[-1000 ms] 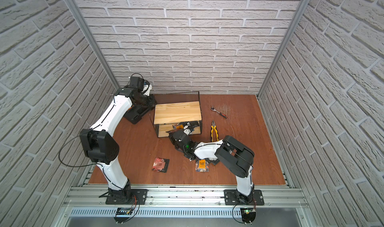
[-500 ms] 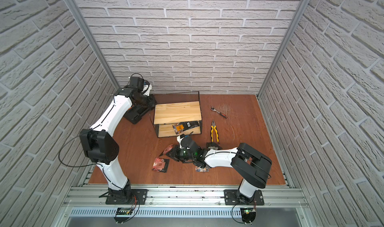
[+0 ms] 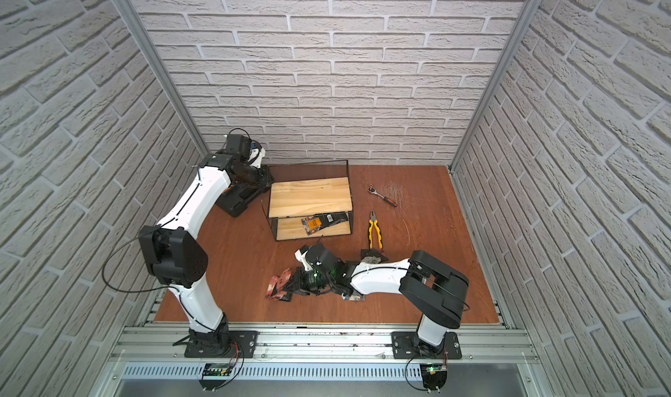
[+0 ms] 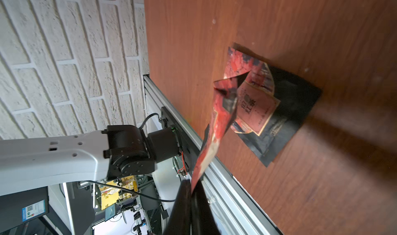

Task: Remove the tea bags from the shelf
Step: Place the tea bag at the center of the board.

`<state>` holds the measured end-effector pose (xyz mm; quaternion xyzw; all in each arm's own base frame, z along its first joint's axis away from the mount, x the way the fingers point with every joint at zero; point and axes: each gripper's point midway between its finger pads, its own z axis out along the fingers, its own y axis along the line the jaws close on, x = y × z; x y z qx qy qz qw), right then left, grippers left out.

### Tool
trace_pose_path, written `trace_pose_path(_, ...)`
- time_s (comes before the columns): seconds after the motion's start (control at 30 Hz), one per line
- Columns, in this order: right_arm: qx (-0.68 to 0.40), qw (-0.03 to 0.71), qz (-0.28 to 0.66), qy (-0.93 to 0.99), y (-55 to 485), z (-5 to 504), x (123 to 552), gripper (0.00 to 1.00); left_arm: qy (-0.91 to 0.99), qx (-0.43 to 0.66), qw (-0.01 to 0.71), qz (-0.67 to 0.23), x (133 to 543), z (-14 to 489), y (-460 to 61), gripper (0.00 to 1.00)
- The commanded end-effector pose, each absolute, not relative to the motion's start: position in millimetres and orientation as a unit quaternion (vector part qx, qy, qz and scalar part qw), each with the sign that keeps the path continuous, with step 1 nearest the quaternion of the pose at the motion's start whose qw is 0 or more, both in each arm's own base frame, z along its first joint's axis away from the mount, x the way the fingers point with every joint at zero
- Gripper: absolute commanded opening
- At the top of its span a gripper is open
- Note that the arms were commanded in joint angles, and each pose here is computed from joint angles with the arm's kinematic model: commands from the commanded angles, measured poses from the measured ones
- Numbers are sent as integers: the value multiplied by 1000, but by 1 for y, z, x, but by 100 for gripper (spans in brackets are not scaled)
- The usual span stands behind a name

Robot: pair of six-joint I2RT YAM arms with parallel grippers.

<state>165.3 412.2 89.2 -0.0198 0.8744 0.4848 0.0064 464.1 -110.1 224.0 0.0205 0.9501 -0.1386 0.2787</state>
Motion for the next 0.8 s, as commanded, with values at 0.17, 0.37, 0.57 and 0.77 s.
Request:
trace_pose_path(0.17,-4,-9,418,908,387,59,155,23,960,19,254,-116,455,207,-94,32)
trace_pose_path(0.37,23,20,413,910,372,67,163,52,959,19,255,-119,455,207,-94,32)
trace_pose_path(0.57,84,68,429,897,350,78,180,50,959,19,257,-122,456,207,-94,32)
trace_pose_path(0.77,211,167,433,860,309,90,218,20,958,20,257,-122,456,207,-92,32)
